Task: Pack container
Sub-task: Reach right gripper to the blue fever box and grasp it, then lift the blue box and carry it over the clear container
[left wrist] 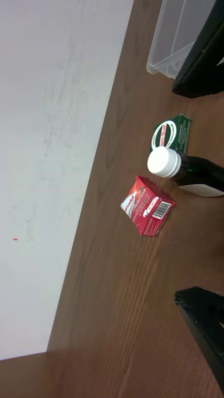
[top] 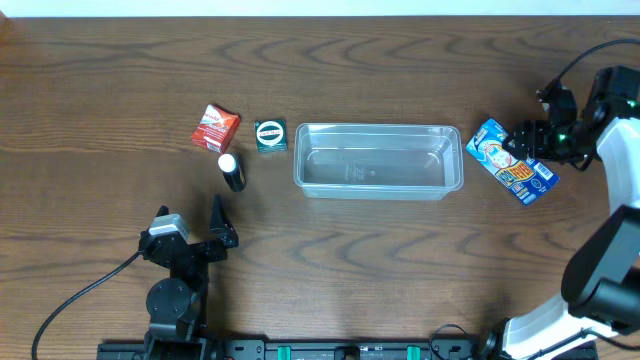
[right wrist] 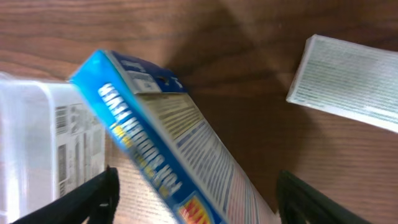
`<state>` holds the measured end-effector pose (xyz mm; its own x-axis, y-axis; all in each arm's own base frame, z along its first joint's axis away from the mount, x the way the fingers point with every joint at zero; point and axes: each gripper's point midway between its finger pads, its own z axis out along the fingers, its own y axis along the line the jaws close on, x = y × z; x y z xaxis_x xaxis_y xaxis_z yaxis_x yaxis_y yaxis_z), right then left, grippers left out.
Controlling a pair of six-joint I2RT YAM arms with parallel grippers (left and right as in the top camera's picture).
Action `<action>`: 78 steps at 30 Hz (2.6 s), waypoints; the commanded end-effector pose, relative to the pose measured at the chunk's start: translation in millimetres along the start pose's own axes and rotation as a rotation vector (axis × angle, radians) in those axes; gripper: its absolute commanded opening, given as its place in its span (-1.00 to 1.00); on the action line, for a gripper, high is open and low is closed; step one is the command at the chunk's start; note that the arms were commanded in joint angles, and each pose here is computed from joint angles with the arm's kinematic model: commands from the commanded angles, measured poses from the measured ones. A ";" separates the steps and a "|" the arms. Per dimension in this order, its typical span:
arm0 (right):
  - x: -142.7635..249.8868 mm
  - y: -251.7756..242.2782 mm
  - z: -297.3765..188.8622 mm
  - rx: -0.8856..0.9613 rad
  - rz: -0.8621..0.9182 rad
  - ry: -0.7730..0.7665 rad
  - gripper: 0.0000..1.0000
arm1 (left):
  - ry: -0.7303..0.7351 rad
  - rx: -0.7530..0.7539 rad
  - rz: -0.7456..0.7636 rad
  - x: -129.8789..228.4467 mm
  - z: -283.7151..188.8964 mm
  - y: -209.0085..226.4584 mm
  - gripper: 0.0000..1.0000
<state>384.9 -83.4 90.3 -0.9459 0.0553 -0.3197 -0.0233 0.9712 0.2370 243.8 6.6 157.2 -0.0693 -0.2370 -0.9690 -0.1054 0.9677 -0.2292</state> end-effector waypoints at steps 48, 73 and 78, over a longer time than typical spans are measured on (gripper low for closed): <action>-12.6 256.1 -148.9 0.259 -1.121 -0.215 -0.98 | 0.042 -0.041 0.008 15.9 1.2 9.5 0.96; 20.2 252.2 -33.6 -0.072 -1.538 0.159 -0.97 | 0.042 -0.041 0.008 15.9 1.2 9.5 0.96; 19.3 249.4 -16.5 -0.158 -1.520 0.160 -0.97 | 0.042 -0.041 0.008 15.9 1.2 9.5 0.96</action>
<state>354.7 151.5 165.8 -0.0477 -0.9812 -0.1871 -0.9845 0.0779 -0.1571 243.8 6.6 157.3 -0.0689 -0.2371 -0.9690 -0.1053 0.9677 -0.2293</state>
